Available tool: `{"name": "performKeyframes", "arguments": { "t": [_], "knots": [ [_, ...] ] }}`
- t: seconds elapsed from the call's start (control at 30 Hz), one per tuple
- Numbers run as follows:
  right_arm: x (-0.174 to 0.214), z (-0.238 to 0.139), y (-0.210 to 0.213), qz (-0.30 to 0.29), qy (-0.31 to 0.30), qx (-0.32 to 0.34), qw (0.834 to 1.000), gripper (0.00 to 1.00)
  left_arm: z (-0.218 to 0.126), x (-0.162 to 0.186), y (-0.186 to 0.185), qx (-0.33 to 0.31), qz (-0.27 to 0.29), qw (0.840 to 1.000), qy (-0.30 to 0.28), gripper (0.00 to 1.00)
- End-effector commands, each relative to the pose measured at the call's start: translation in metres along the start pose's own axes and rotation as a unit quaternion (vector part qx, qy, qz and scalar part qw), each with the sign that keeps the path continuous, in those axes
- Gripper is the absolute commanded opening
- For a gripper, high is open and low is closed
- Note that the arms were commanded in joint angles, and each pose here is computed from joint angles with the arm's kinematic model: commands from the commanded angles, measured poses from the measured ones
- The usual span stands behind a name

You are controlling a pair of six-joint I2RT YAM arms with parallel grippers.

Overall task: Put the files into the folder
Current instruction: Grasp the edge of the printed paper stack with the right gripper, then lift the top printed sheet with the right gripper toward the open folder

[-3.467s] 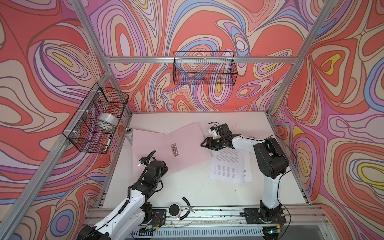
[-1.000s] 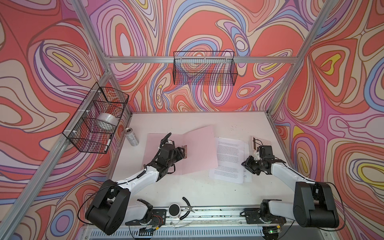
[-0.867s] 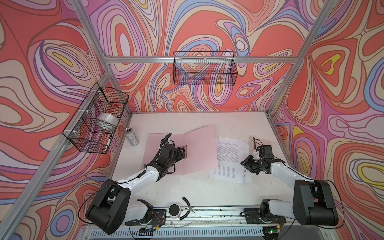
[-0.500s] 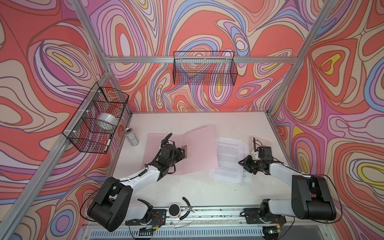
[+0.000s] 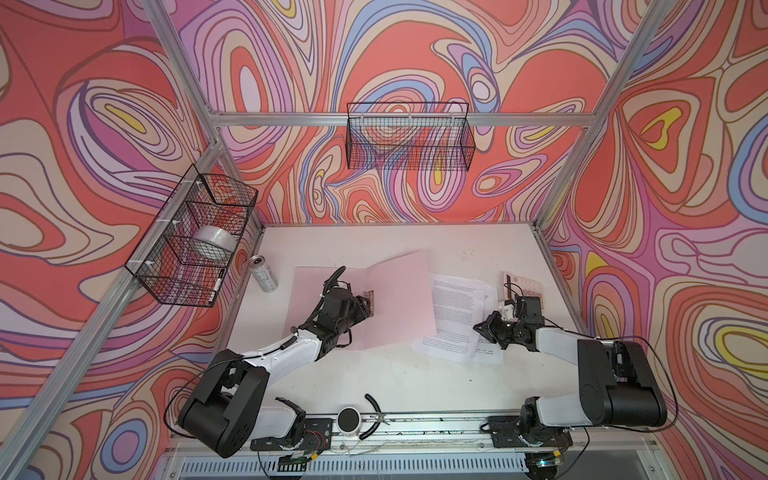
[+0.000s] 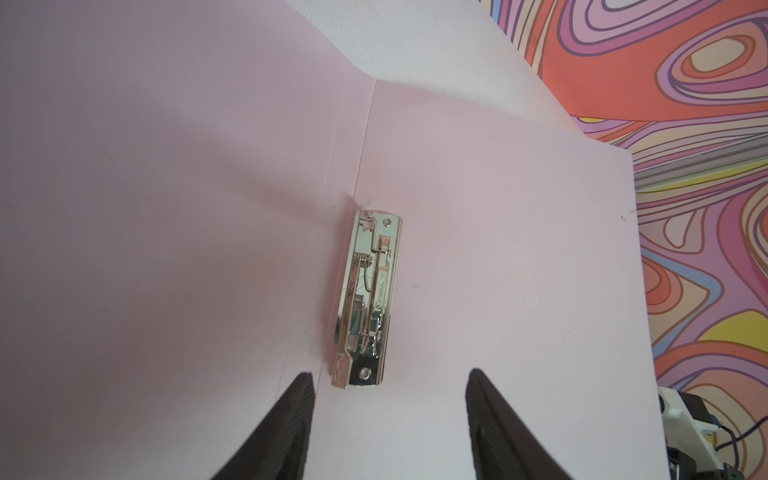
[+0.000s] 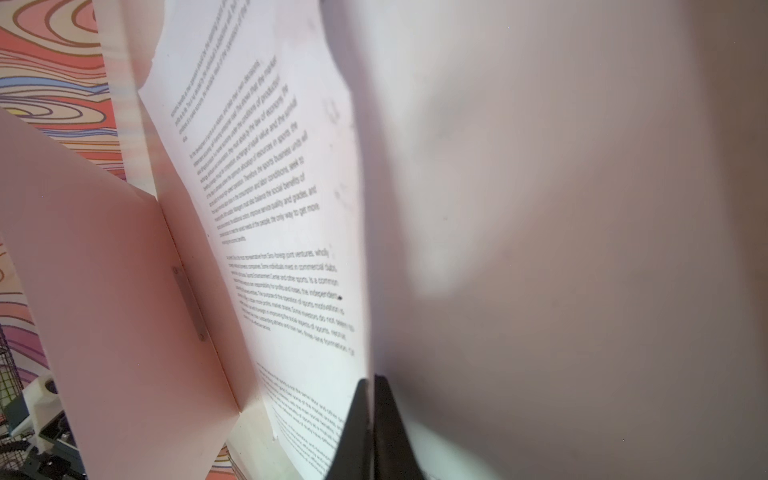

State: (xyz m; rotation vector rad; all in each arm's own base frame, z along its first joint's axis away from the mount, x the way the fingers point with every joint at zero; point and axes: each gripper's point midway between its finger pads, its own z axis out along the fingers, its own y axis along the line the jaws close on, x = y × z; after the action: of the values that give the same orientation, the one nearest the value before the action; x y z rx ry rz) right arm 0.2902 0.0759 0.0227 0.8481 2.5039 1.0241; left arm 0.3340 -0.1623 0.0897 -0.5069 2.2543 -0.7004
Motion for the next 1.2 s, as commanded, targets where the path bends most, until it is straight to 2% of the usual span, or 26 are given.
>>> {"name": "performKeyframes", "arguments": {
  "t": [0.0,0.13,0.4,0.67,0.93,1.03,1.17],
  "knots": [
    [-0.005,-0.008,0.01,-0.009,-0.012,-0.011,1.0,0.0,-0.008,-0.009,-0.011,0.015,0.004,1.0,-0.014,0.59],
    [-0.015,-0.029,0.039,-0.032,-0.031,-0.026,0.999,0.0,-0.02,-0.018,-0.016,0.026,0.005,0.999,-0.025,0.59],
    [-0.038,-0.097,0.133,-0.095,-0.089,-0.105,0.986,0.0,-0.054,-0.049,-0.017,0.051,-0.027,0.997,-0.055,0.59],
    [-0.055,-0.16,0.262,-0.18,-0.126,-0.223,0.95,0.0,-0.076,-0.067,-0.008,0.042,-0.043,0.994,-0.087,0.59],
    [-0.011,-0.163,0.399,-0.294,-0.093,-0.316,0.897,0.0,-0.098,-0.081,0.004,0.03,-0.066,0.99,-0.118,0.58],
    [0.004,-0.156,0.425,-0.312,-0.077,-0.336,0.885,0.0,-0.111,-0.086,0.008,0.024,-0.065,0.989,-0.133,0.61],
    [0.014,-0.139,0.435,-0.316,-0.064,-0.34,0.883,0.0,-0.124,-0.088,0.016,0.014,-0.064,0.987,-0.145,0.66]
  ]
}}
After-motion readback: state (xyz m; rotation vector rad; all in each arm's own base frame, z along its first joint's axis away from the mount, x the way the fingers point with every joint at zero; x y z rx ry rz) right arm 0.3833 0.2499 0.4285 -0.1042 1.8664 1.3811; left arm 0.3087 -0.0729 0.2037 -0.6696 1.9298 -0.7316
